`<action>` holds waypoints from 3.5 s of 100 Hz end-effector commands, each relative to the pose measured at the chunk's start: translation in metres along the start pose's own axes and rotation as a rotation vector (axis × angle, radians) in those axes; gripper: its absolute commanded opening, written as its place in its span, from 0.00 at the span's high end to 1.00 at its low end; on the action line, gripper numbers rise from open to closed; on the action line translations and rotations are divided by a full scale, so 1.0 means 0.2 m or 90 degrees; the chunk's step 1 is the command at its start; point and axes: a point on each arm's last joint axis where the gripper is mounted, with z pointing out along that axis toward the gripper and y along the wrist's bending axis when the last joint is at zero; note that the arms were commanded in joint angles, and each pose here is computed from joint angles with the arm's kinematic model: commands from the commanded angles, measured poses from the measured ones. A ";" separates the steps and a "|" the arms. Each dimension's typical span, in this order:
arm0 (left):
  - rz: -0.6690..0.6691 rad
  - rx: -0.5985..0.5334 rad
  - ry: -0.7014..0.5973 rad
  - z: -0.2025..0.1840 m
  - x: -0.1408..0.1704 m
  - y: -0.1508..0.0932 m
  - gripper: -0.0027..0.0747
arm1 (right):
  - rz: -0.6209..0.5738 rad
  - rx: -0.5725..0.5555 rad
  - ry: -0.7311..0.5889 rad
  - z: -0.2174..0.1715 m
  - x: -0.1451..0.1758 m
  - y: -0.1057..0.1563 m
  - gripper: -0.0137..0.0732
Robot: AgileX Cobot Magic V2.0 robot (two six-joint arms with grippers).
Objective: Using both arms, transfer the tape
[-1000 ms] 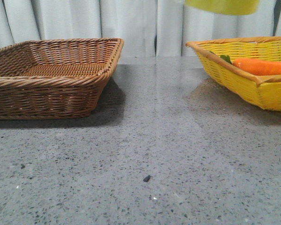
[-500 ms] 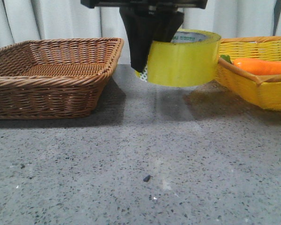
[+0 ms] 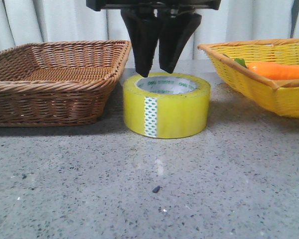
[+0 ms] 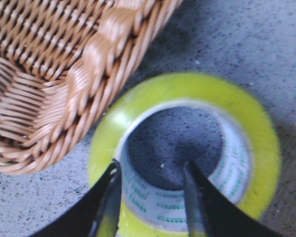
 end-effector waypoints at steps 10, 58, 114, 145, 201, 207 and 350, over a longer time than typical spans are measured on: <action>-0.054 0.013 -0.110 -0.01 -0.12 -0.02 0.51 | 0.003 0.015 -0.037 -0.16 0.01 -0.01 0.58; 0.022 0.160 -0.083 -0.05 -0.49 -0.21 0.49 | 0.004 0.067 -0.218 -0.59 0.13 -0.05 0.59; 0.113 0.418 0.129 0.42 -0.49 -0.79 0.49 | 0.024 0.083 -0.526 -1.31 0.62 -0.08 0.93; 0.198 0.483 0.314 0.61 -0.21 -1.14 0.49 | 0.032 0.084 -0.561 -1.44 0.81 -0.09 0.93; 0.311 0.467 0.392 0.88 0.06 -1.33 0.49 | 0.037 0.084 -0.526 -1.44 0.86 -0.09 0.93; 0.314 0.467 0.393 0.89 0.07 -1.35 0.49 | 0.037 0.083 -0.524 -1.44 0.87 -0.09 0.93; 0.342 0.468 0.398 0.95 0.00 -1.42 0.99 | 0.038 0.082 -0.507 -1.43 0.87 -0.09 0.93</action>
